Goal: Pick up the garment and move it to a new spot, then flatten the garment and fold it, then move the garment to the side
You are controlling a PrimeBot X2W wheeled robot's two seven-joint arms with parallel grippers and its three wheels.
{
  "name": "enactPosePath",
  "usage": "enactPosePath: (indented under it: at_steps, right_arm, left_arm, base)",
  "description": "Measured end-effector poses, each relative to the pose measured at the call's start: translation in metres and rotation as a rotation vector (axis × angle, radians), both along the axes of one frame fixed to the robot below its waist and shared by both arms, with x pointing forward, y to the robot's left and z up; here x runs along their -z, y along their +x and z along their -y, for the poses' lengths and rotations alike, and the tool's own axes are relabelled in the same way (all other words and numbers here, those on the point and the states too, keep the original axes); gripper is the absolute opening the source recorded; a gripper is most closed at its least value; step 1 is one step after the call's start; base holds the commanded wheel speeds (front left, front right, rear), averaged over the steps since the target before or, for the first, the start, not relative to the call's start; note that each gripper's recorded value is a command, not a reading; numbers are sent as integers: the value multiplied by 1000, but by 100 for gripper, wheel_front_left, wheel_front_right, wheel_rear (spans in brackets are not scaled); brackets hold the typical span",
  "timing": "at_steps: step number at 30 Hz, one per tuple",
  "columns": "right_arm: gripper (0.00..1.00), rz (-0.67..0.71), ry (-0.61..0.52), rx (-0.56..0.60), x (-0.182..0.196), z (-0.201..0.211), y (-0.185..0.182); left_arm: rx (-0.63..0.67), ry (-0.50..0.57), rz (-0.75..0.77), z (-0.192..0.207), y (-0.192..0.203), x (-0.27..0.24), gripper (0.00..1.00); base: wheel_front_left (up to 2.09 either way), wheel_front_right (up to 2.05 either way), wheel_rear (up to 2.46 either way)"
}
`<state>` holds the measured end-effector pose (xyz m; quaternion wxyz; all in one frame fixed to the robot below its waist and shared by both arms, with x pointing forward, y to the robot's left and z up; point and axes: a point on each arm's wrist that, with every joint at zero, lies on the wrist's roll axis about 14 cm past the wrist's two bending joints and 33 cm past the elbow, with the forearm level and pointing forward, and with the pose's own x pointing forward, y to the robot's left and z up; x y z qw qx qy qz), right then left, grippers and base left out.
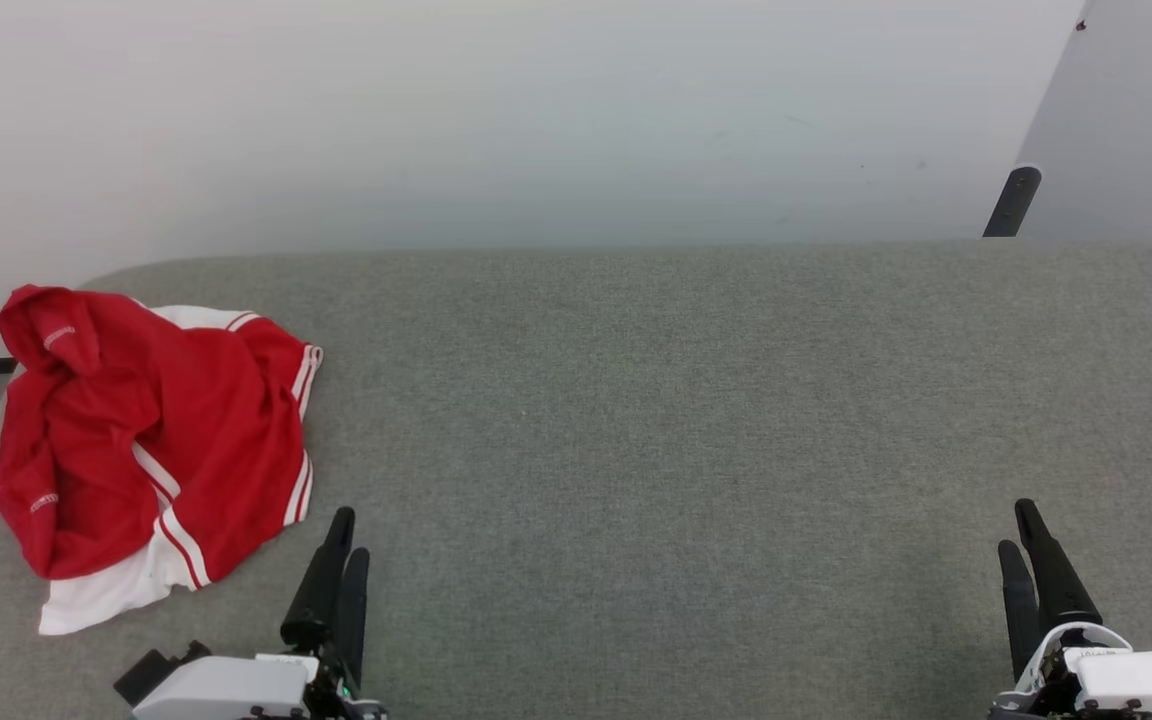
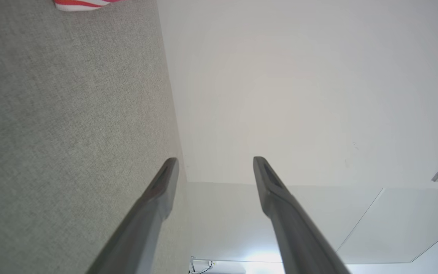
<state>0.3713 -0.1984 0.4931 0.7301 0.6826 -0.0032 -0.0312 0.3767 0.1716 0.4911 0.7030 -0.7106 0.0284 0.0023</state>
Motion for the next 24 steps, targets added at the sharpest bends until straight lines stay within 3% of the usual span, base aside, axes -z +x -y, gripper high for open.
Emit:
enactPosePath:
  at_steps: [16,24]
  right_arm:
    - [100,34,-102,8,-11,-1,-1]
    - [100,38,-206,1,-12,-1,-3]
  left_arm:
    - [15,76,40,9,4,-12,100]
    - [30,195,48,13,4,-12,100]
  base:
    - [0,0,0]
    - [0,0,0]
